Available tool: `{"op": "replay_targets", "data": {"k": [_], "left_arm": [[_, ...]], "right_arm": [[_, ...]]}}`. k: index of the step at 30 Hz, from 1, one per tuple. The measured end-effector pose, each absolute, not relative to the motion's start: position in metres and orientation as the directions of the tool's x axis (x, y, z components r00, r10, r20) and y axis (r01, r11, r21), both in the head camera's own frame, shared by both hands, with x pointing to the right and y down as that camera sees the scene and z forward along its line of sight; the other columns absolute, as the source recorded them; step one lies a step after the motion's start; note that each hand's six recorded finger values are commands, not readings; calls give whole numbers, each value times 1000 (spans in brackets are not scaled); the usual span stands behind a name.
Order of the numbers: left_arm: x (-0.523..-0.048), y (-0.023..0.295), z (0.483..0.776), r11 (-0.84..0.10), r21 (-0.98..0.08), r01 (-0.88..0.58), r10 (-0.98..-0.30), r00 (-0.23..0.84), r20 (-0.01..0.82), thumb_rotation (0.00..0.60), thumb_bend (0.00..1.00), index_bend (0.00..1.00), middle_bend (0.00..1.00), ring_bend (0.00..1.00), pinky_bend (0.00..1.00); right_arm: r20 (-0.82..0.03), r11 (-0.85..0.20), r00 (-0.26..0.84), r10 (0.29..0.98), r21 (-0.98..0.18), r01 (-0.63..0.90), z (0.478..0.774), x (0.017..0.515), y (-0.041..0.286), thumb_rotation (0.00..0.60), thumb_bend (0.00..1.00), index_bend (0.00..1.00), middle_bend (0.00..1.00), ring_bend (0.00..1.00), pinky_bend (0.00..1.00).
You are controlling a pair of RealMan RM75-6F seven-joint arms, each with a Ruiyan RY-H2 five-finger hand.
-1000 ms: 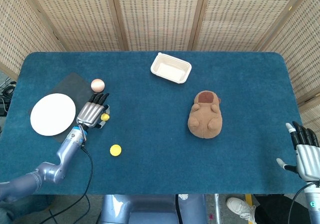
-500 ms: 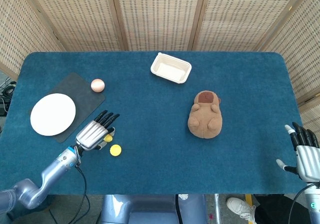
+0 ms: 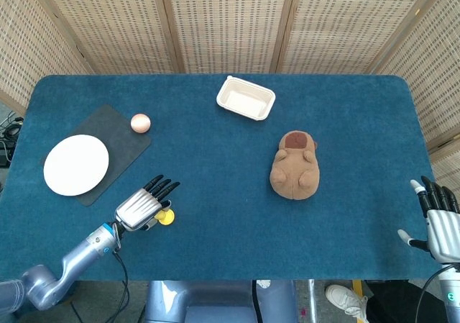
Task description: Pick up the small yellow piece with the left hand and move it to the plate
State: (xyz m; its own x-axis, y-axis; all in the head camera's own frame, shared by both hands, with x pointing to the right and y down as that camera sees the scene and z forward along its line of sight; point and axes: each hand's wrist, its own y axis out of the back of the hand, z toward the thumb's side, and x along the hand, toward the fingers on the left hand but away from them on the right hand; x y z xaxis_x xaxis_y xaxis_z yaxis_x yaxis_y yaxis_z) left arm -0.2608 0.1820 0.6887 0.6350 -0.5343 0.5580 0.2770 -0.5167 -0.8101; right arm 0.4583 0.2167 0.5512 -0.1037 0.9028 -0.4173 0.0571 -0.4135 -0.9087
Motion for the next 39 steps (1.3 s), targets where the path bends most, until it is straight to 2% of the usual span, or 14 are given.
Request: {"op": "replay_targets", "data": {"k": [9, 15, 20, 23, 26, 30, 34, 39], "left_arm": [[-253, 187, 696, -510, -814, 279, -523, 650, 551, 600, 329, 475, 0, 0, 0], [-248, 189, 699, -519, -810, 271, -510, 663, 548, 600, 275, 221, 0, 0, 0], [-248, 190, 694, -527, -812, 249, -507, 675, 536, 600, 262, 70, 0, 0, 0], [-253, 185, 686, -527, -819, 227, -521, 675, 522, 600, 256, 12, 0, 0, 0], [-262, 176, 672, -511, -840, 184, -564, 665, 489, 600, 219, 0, 0, 0, 0], [-288, 161, 647, -482, -869, 114, -660, 605, 445, 600, 84, 0, 0, 0, 0], [-325, 162, 626, -482, -876, 30, -770, 462, 440, 600, 38, 0, 0, 0, 0], [-390, 178, 587, -427, -903, -46, -883, 239, 405, 600, 21, 0, 0, 0, 0]], "right_arm": [[-419, -414, -103, 902, -908, 59, 551, 458, 217, 600, 0, 81, 0, 0, 0], [-423, -419, -104, 900, -906, 57, 552, 458, 218, 600, 0, 82, 0, 0, 0], [-421, -416, -106, 901, -907, 59, 552, 458, 217, 600, 0, 82, 0, 0, 0], [-420, -416, -104, 902, -907, 60, 551, 458, 217, 600, 0, 82, 0, 0, 0], [-421, -417, -100, 901, -907, 61, 551, 457, 218, 600, 0, 83, 0, 0, 0], [-421, -416, -94, 902, -907, 61, 550, 455, 218, 600, 0, 83, 0, 0, 0], [-417, -413, -86, 905, -909, 60, 548, 453, 219, 600, 0, 83, 0, 0, 0], [-419, -415, -80, 904, -908, 62, 548, 453, 220, 600, 0, 83, 0, 0, 0]]}}
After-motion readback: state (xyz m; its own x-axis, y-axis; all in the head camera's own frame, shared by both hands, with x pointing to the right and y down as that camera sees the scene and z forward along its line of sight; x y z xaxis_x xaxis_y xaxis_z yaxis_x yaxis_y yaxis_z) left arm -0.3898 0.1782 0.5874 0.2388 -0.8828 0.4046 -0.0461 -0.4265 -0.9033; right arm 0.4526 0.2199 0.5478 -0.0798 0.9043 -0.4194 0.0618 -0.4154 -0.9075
